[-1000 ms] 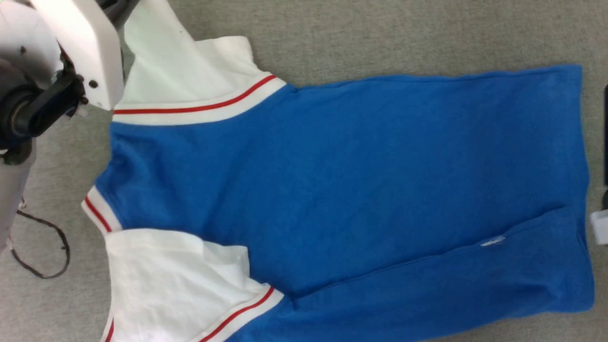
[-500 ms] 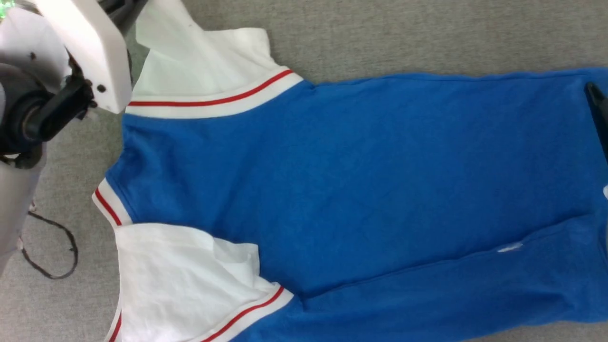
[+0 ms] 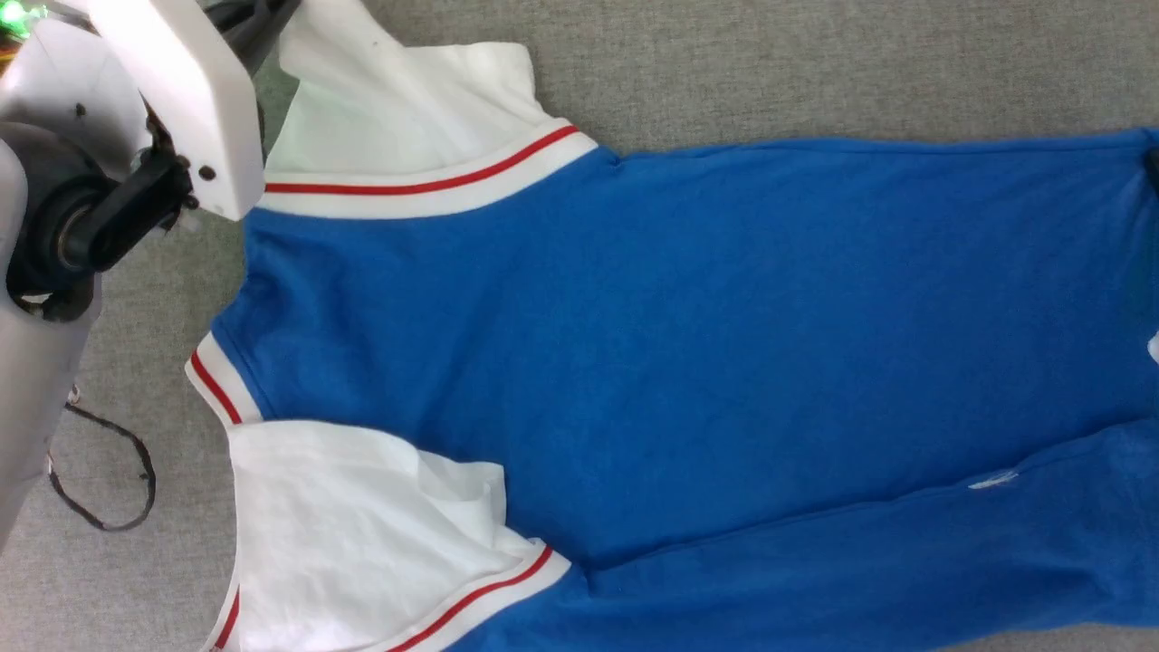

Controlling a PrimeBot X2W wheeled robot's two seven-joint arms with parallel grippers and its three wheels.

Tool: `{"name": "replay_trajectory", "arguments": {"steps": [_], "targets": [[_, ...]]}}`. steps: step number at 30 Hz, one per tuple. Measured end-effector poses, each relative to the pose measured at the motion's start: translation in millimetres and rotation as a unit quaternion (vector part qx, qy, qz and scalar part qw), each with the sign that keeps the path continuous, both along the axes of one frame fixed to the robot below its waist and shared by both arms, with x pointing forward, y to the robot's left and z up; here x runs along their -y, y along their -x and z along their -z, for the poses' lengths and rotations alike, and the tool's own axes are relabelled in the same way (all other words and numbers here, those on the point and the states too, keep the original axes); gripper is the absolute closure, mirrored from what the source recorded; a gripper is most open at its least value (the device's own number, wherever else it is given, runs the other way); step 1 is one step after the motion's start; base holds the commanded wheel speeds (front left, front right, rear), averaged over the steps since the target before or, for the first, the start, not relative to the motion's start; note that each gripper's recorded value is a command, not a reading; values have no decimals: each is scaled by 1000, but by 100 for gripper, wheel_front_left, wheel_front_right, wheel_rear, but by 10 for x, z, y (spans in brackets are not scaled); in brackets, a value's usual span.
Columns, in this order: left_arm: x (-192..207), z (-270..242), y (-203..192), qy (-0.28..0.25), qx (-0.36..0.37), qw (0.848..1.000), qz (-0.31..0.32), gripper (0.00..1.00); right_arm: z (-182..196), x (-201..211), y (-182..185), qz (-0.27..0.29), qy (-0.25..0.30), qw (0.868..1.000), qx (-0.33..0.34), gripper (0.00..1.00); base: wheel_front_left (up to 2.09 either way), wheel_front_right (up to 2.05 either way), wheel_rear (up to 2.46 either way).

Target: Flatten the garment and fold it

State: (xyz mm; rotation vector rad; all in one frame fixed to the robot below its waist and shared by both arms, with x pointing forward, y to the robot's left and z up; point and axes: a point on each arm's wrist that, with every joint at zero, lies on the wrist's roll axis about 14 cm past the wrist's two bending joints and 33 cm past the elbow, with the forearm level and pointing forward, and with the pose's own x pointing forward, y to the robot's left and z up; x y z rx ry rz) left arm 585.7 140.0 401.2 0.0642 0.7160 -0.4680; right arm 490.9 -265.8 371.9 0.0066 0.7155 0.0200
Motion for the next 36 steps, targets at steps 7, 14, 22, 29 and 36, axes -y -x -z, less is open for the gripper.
{"name": "replay_trajectory", "arguments": {"steps": [7, 14, 22, 29, 36], "targets": [[72, -380, -107, 25, 95, 995, 14, 100, -211, -26, -72, -3, -2, 999, 50, 100, 0, 0, 0], [27, -936, 88, 74, 200, 977, 3, 100, -628, 37, 3, 14, -3, 992, 128, 100, 0, 0, 0], [-151, -1324, 661, 113, 245, 962, -29, 100, -1004, 71, 332, 32, -9, 983, 182, 100, 0, 0, 0], [-226, -1251, 1321, 138, 215, 964, -69, 100, -1065, -17, 667, 46, -39, 981, 186, 100, 0, 0, 0], [-381, -1036, 1874, 168, 167, 962, -140, 100, -901, 53, 1049, 75, -54, 984, 155, 100, 0, 0, 0]]}}
